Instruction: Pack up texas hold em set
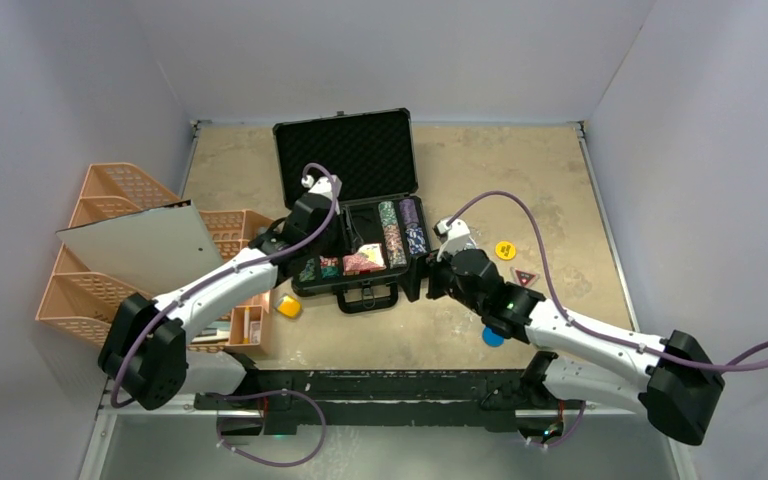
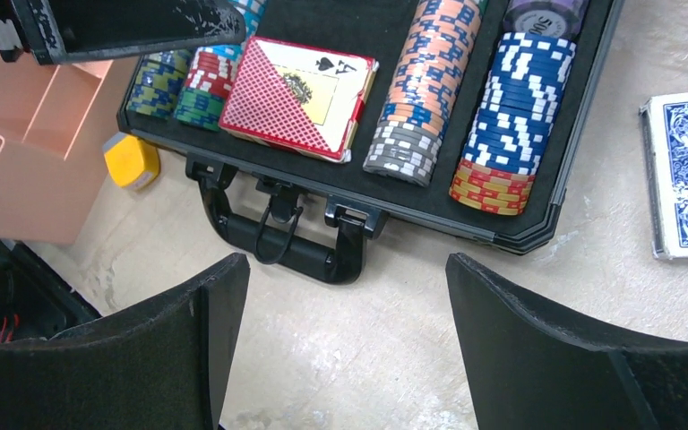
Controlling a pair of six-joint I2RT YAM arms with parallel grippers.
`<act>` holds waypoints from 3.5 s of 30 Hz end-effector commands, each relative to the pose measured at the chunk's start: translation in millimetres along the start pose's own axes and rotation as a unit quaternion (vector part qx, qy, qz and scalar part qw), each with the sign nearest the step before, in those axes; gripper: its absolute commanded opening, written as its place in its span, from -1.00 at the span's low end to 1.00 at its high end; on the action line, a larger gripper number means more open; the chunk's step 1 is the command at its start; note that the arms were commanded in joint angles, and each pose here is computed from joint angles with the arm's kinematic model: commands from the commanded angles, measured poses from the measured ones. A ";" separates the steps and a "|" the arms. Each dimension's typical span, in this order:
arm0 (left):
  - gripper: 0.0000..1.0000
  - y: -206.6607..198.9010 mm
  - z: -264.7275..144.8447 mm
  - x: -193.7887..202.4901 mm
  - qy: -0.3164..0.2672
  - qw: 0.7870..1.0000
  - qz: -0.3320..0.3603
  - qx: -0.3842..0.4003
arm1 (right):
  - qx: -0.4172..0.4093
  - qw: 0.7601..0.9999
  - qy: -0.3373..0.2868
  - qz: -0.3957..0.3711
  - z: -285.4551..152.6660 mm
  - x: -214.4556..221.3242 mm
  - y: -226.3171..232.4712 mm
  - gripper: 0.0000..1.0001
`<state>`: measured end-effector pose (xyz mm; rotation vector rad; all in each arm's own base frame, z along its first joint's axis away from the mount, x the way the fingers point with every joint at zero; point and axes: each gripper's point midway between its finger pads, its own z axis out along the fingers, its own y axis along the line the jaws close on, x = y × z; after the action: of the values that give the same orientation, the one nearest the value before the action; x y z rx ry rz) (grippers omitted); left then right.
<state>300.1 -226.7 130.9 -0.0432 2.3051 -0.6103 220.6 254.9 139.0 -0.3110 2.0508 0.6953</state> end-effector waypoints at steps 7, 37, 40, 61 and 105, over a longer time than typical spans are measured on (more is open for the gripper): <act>-0.42 10.7 20.4 23.6 0.031 0.999 0.008 -0.007 | -0.002 1.000 -0.012 0.015 1.1 -16.1 7.9 0.66; 0.58 -29.5 -112.2 -51.9 -0.131 0.989 0.050 0.055 | 0.309 0.946 0.066 0.074 10.1 -39.3 -163.1 0.77; 0.66 -24.3 -130.0 -58.2 -0.151 0.986 0.056 0.048 | 0.317 0.941 0.095 0.068 22.6 -31.7 -179.9 0.79; 0.69 -15.2 -114.0 -40.0 -0.112 0.989 0.086 0.032 | 0.280 0.939 0.197 -0.021 52.0 14.2 -205.3 0.94; 0.69 -17.0 -98.5 -29.2 -0.087 0.992 0.081 0.038 | 0.133 0.938 0.107 0.300 2.7 29.3 -112.7 0.17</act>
<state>249.3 -186.2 219.0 0.0937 2.0969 -0.5625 247.7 155.7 45.0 0.3852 2.5689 0.6114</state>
